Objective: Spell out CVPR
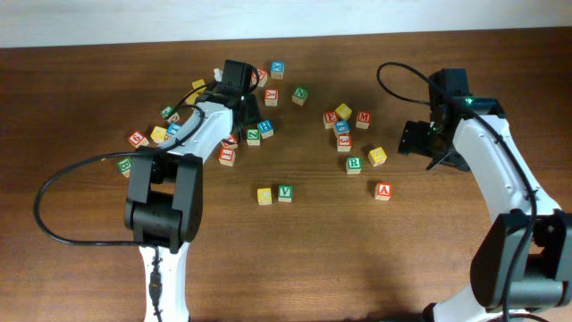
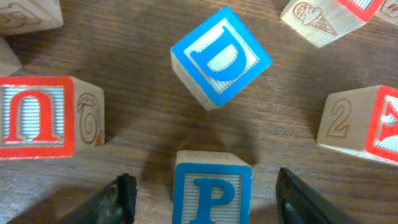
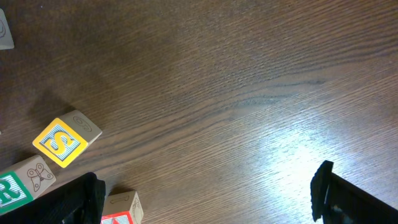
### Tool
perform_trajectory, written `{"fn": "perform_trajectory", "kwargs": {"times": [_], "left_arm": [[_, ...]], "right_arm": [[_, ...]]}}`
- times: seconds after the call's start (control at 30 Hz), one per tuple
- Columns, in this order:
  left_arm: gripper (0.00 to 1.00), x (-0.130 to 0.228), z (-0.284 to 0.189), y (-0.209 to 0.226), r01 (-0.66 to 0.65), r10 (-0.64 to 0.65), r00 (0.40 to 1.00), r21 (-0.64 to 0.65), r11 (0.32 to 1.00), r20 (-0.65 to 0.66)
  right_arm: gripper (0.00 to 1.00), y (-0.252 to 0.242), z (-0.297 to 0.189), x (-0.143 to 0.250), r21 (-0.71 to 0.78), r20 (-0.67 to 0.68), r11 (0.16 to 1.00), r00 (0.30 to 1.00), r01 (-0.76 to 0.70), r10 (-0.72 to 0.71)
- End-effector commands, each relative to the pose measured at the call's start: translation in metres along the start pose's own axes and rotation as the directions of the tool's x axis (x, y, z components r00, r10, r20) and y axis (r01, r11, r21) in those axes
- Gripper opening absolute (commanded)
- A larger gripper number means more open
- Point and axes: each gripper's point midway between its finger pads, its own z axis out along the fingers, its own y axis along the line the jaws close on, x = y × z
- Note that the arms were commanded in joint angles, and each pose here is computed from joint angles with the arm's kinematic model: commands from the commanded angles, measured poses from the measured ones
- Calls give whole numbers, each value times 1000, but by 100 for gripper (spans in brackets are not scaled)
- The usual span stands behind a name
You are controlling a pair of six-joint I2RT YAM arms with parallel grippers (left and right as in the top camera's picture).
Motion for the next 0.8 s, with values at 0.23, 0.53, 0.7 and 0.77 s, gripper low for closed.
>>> {"fn": "perform_trajectory", "kwargs": {"times": [0.23,0.53,0.7,0.77], "left_arm": [[45,-6,1,-2,3,-3,1000,-2,1000,29],[33,-5,2,-1,3,-3,1000,-4,1000,25],[20,-5,2,-1,3,-3,1000,-3,1000,25],[15,-5,2,-1,2,-2,1000,-4,1000,25]], "right_arm": [[98,-2,-2,-6,16,16,1000,1000,-4,3],[98,-2,-2,-6,16,16,1000,1000,-4,3],[98,-2,-2,-6,16,16,1000,1000,-4,3],[98,-2,-2,-6,16,16,1000,1000,-4,3]]}}
